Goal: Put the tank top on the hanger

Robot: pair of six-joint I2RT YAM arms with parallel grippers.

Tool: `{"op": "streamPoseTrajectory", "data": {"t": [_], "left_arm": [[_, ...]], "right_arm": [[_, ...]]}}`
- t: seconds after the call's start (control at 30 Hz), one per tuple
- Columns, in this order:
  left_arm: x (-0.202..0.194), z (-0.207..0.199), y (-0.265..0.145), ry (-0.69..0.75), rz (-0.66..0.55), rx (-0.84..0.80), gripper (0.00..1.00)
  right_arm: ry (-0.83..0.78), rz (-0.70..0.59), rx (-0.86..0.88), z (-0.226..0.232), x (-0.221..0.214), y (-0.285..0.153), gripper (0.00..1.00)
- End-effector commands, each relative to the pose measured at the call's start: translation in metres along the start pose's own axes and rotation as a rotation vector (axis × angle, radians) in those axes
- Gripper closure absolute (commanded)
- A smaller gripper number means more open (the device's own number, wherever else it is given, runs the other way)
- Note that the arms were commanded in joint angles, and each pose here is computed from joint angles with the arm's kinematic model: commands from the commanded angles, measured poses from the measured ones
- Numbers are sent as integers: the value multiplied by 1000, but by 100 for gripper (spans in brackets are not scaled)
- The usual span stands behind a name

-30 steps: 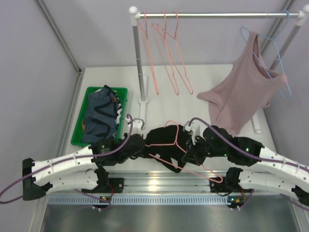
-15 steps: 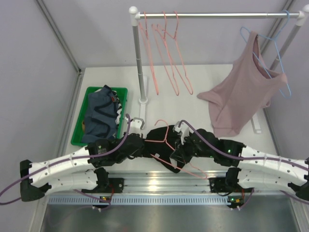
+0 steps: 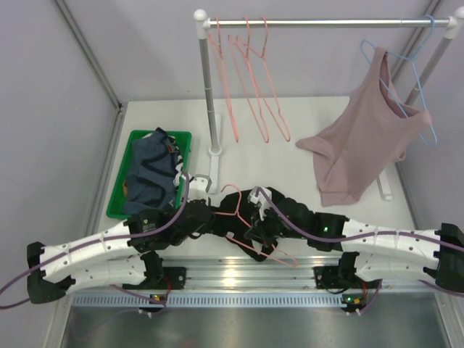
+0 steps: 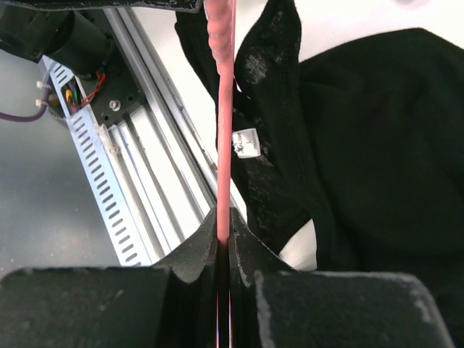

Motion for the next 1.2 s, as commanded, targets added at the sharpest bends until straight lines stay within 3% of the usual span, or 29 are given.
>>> {"op": "streamPoseTrajectory", "data": {"t": [0.0, 0.2, 0.3, 0.8, 1.17], "left_arm": [[14, 3, -4, -61, -76, 27, 94], [16, 3, -4, -72, -96, 21, 63], [18, -1, -3, -69, -104, -3, 56], [37, -37, -22, -72, -265, -349, 50], [48, -61, 2, -6, -297, -332, 50]], "right_arm": [[-30, -123, 81, 17, 24, 5, 100], [-32, -127, 84, 16, 21, 9, 100], [-29, -126, 82, 15, 18, 11, 100], [-18, -122, 68, 11, 14, 13, 100], [-13, -116, 66, 12, 15, 15, 100]]}}
Point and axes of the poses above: each gripper's point midway between its finger pads, its own y axis out along the fingers, its own z axis along the line the jaws close on, x = y × z, the point moved 4 cm from there along -y, back along the fingers, and after that the axes turned 2 degrees about y, right-handed, at the moved point
